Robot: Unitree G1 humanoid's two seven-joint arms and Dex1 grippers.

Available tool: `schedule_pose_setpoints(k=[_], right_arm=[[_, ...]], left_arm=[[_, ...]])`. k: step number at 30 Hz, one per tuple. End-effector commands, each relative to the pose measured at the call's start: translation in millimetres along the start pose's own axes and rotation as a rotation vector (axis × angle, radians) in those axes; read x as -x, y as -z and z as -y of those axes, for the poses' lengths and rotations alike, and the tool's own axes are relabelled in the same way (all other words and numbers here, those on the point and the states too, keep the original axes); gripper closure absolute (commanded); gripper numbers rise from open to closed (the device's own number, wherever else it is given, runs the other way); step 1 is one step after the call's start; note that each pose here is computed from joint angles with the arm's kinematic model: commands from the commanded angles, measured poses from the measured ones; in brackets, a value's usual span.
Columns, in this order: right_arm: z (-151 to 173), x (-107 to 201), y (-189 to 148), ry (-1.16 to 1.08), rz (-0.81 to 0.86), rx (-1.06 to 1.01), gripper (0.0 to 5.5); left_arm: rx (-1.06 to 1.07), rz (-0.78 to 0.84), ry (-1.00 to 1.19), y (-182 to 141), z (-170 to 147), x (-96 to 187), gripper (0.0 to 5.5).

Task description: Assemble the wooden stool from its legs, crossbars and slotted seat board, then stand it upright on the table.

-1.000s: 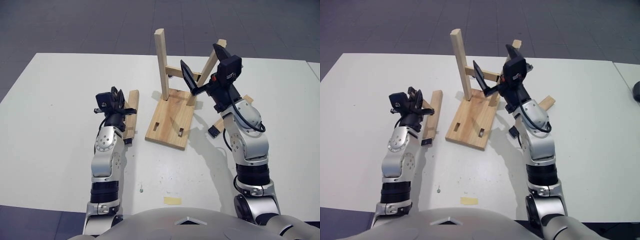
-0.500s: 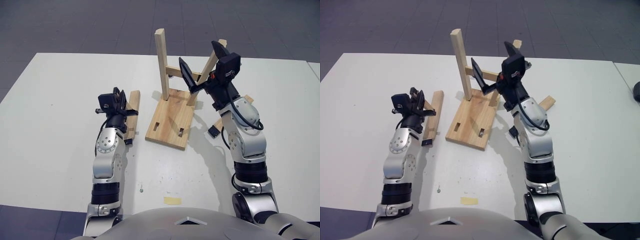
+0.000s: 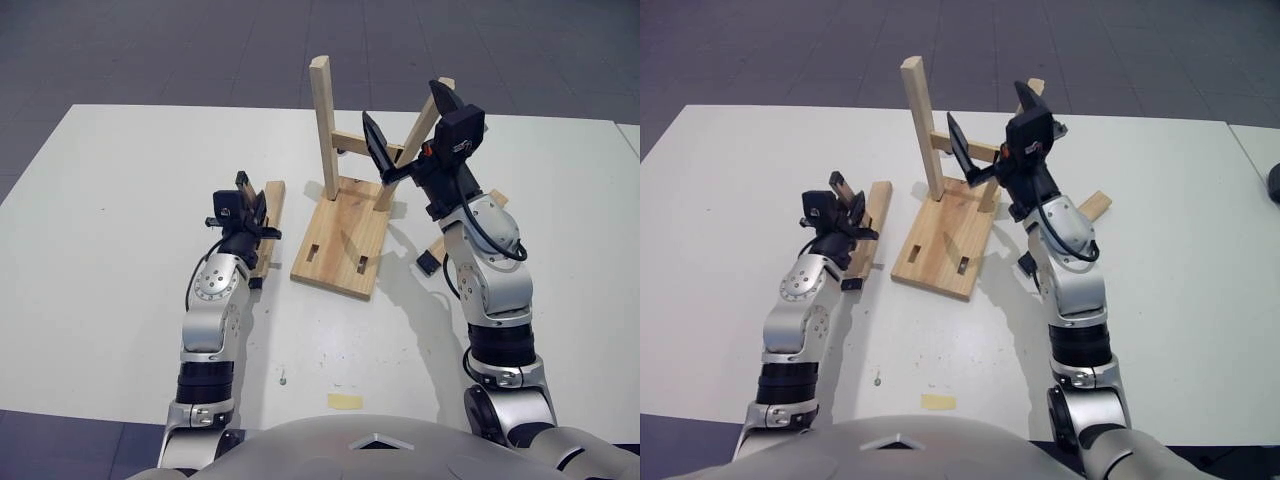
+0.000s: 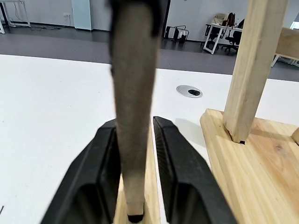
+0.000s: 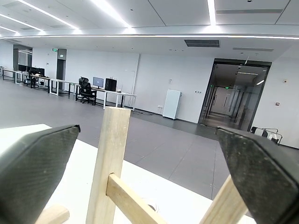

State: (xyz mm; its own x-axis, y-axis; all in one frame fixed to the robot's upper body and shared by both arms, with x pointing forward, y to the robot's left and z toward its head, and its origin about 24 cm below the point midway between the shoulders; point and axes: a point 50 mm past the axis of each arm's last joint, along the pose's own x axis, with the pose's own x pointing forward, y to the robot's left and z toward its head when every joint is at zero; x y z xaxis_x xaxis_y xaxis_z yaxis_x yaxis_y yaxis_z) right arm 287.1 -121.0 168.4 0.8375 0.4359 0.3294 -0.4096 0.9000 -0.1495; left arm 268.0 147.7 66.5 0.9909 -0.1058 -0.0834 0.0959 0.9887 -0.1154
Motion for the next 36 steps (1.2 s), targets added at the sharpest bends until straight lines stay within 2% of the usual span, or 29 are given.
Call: schedule_pose_setpoints(k=[1, 7, 17, 20, 22, 25, 28, 31, 36], right_arm=[[-1.5, -0.6, -1.6, -0.004, 0.007, -0.003, 0.1], [-3.7, 0.5, -0.1, -0.006, 0.004, -0.007, 0.1], [-6.9, 1.9, 0.9, -0.016, 0.0, -0.007, 0.1], [-6.8, 1.9, 0.9, -0.019, 0.0, -0.007, 0.1], [-7.0, 2.3, 1.5, -0.02, -0.004, -0.01, 0.1], [-8.6, 2.9, 2.6, -0.02, -0.009, -0.015, 0.1], [-8.8, 2.5, 1.9, -0.02, -0.01, -0.034, 0.1], [-8.5, 1.4, 0.6, -0.026, -0.008, -0.035, 0.1], [-7.1, 3.0, 1.9, -0.018, -0.018, -0.043, 0.1]], left_arm=[[-0.011, 0.07, -0.013, -23.8, -3.3, -6.4, 3.61], [-0.025, 0.163, 0.004, -57.4, -0.6, -11.9, 2.59], [-0.1, 0.454, 0.027, -160.3, 1.3, -15.9, 0.81], [-0.126, 0.495, 0.026, -177.8, -2.2, -19.1, 0.25], [-0.067, 0.375, 0.027, -150.9, -9.7, -32.7, 0.11], [-0.011, 0.078, 0.027, -67.7, -13.7, -54.2, 0.11], [-0.01, -0.068, -0.002, -11.4, -12.3, -60.6, 0.11], [0.003, -0.094, -0.027, 2.8, -13.1, -63.0, 0.11], [0.007, -0.011, -0.044, -16.2, -17.9, -62.9, 0.11]])
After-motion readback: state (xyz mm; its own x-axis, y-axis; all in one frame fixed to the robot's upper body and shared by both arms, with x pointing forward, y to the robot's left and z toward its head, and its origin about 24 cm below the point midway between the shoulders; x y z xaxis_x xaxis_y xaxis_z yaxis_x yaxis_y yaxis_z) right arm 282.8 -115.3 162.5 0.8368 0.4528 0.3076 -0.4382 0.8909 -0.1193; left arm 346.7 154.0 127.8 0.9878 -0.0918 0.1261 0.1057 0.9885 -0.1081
